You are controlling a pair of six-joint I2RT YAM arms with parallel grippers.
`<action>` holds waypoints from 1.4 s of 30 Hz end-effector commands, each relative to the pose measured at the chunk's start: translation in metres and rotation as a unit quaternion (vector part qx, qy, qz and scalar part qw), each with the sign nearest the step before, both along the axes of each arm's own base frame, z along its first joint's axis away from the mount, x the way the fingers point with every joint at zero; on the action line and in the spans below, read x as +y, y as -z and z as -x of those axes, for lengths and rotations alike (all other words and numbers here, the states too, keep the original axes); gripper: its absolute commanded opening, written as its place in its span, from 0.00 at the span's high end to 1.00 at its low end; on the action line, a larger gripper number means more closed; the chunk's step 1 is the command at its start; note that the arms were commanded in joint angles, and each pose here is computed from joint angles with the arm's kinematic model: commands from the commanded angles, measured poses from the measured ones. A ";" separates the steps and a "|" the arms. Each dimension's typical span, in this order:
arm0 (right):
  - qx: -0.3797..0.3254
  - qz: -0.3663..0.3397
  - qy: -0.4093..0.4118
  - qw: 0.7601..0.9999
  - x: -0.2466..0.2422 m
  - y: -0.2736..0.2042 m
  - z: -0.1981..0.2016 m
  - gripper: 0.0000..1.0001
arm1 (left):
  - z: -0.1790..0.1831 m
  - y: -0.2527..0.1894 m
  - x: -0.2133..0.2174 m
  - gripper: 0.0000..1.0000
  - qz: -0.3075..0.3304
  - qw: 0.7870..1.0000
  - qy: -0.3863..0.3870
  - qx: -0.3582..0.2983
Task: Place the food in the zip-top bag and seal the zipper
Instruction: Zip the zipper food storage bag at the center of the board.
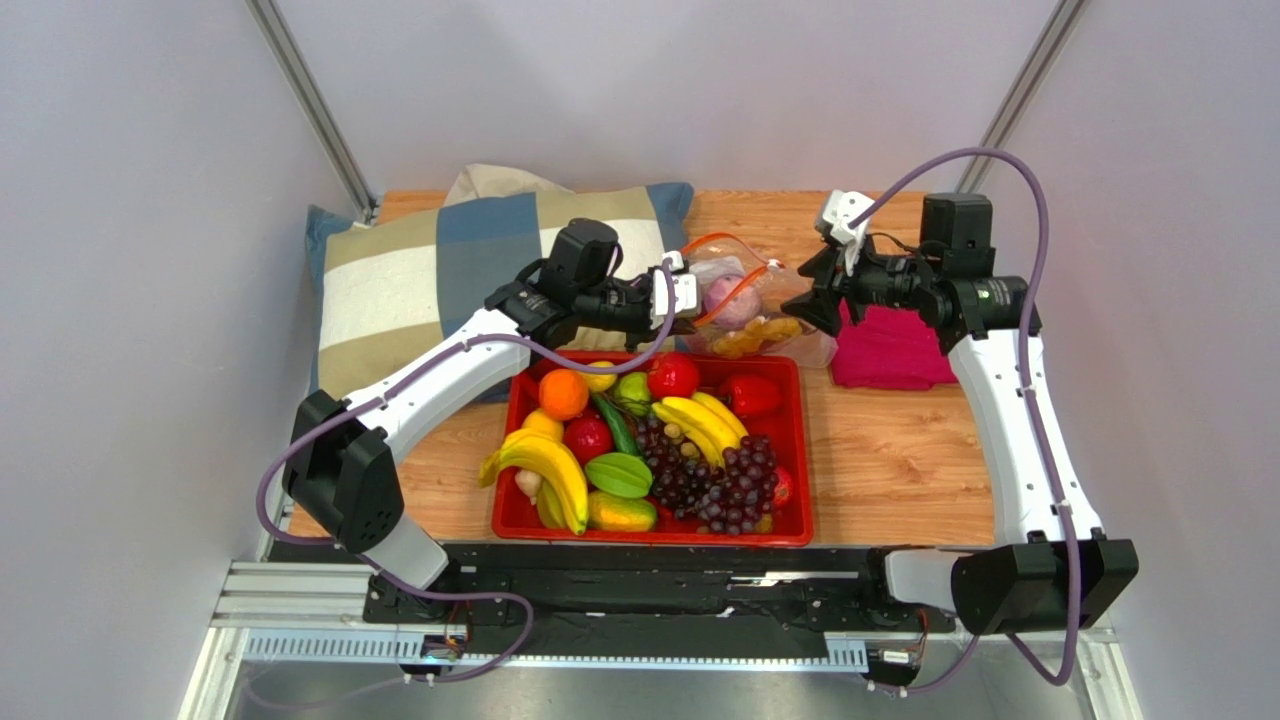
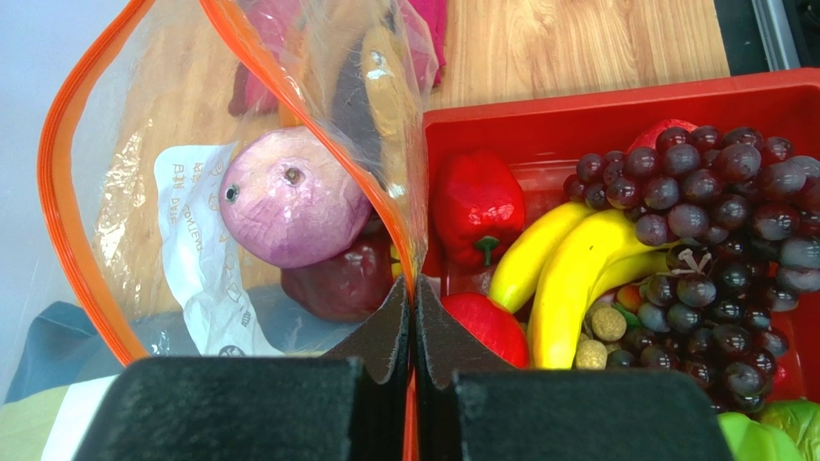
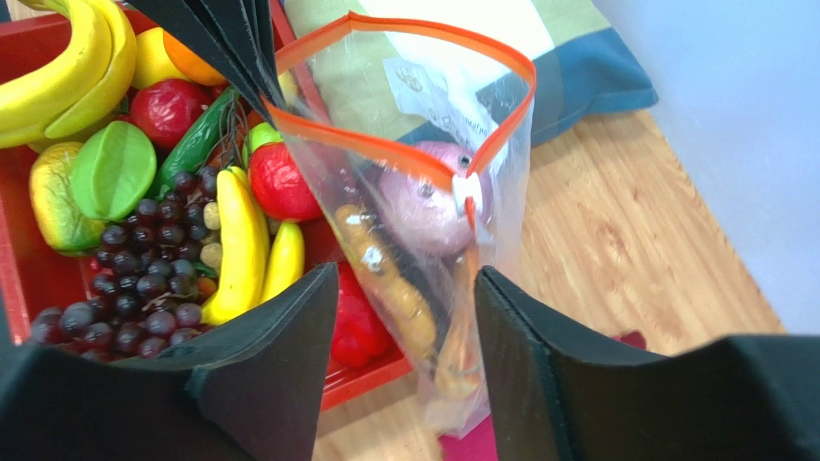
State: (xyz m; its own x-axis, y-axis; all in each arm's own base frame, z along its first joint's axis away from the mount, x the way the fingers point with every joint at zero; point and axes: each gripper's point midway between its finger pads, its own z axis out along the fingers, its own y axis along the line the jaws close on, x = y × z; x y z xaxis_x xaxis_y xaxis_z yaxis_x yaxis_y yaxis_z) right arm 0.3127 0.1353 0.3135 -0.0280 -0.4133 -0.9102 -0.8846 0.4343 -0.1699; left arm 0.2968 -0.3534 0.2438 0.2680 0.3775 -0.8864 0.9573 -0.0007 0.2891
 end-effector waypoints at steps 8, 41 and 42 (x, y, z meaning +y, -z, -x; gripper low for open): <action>-0.130 0.044 -0.100 0.985 0.020 -0.010 -0.024 0.49 | 0.009 -0.023 -0.002 1.00 0.021 0.999 0.037 -0.025; -0.116 0.088 -0.087 0.986 0.017 0.005 -0.030 1.00 | 0.007 -0.034 0.000 0.98 0.033 0.999 0.031 -0.026; -0.119 0.086 -0.090 0.985 0.018 0.003 -0.030 1.00 | 0.005 -0.041 -0.001 0.87 0.042 0.998 0.024 -0.029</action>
State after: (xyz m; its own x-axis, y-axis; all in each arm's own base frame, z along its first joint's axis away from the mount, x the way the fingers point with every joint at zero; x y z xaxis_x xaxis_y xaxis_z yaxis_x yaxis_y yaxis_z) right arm 0.3442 0.1477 0.2874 0.1826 -0.5639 -0.8054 -0.8924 0.2487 -0.3765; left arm 0.2917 -0.3503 0.2401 0.2585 0.3800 -0.8881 0.9628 -0.0264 0.2689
